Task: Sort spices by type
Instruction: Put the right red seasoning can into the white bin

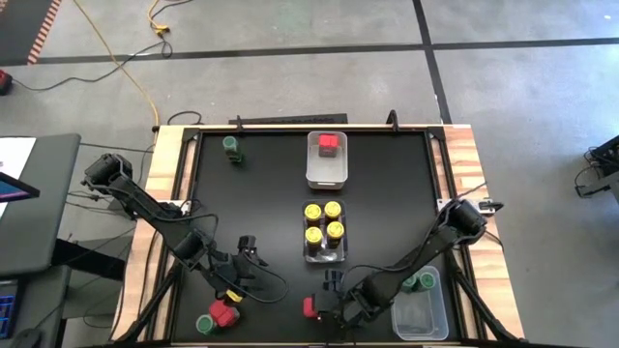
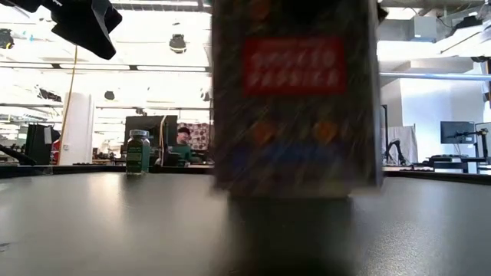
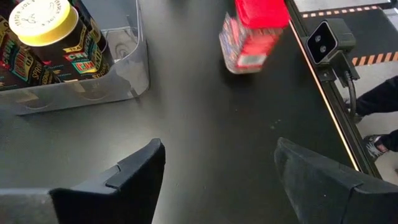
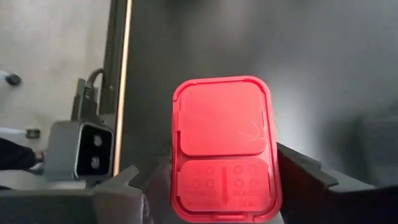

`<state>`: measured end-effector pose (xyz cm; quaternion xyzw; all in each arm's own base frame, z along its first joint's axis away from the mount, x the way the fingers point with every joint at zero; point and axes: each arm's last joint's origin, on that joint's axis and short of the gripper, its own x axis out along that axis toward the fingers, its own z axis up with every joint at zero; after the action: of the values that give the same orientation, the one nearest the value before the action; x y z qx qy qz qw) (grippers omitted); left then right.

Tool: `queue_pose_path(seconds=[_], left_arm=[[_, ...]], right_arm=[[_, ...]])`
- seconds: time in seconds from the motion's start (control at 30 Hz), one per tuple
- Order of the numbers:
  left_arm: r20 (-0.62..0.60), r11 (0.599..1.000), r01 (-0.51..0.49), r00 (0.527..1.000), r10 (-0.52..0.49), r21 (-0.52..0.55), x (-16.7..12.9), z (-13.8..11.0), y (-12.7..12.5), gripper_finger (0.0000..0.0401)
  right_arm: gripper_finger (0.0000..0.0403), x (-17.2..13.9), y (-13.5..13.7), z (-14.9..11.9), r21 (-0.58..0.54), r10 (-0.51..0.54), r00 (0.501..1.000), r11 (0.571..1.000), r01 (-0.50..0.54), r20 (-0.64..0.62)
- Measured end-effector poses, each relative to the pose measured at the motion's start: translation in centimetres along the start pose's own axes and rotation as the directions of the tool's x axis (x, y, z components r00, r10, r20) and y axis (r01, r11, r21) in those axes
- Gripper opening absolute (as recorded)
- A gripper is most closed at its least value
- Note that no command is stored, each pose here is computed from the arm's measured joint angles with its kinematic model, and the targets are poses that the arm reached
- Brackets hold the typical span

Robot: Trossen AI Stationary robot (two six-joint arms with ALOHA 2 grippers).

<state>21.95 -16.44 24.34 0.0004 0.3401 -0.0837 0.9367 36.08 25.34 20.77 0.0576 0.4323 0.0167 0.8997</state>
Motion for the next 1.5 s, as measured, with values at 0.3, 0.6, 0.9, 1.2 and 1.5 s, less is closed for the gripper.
queue_pose_path(seconds=[0.3,0.6,0.9,1.2,1.5], left_arm=[[0.001,1.000,-0.003,1.000,0.003,0.009,0.0,0.0,0.1,0.0290],[0.008,0.999,-0.018,1.000,0.018,-0.049,0.4,0.5,1.2,0.0290],[0.018,0.995,-0.075,0.997,0.076,-0.064,1.1,1.9,4.9,0.0290],[0.085,0.983,-0.144,0.984,0.154,-0.113,-0.6,3.7,11.4,0.0290],[0.088,0.952,-0.245,0.961,0.264,-0.184,-1.3,3.9,15.4,0.0290]], right_arm=[[0.0244,-7.3,-1.6,2.6,0.010,-0.082,0.988,0.997,0.081,0.129],[0.0244,-16.3,-7.0,4.1,-0.002,-0.277,0.938,0.959,0.284,0.209],[0.0244,-21.0,-15.1,0.5,0.052,-0.475,0.868,0.880,0.473,0.142],[0.0244,-20.9,-23.3,-5.0,0.137,-0.441,0.848,0.898,0.419,0.294],[0.0244,-19.4,-32.5,-4.4,0.058,-0.283,0.866,0.957,0.285,0.412]])
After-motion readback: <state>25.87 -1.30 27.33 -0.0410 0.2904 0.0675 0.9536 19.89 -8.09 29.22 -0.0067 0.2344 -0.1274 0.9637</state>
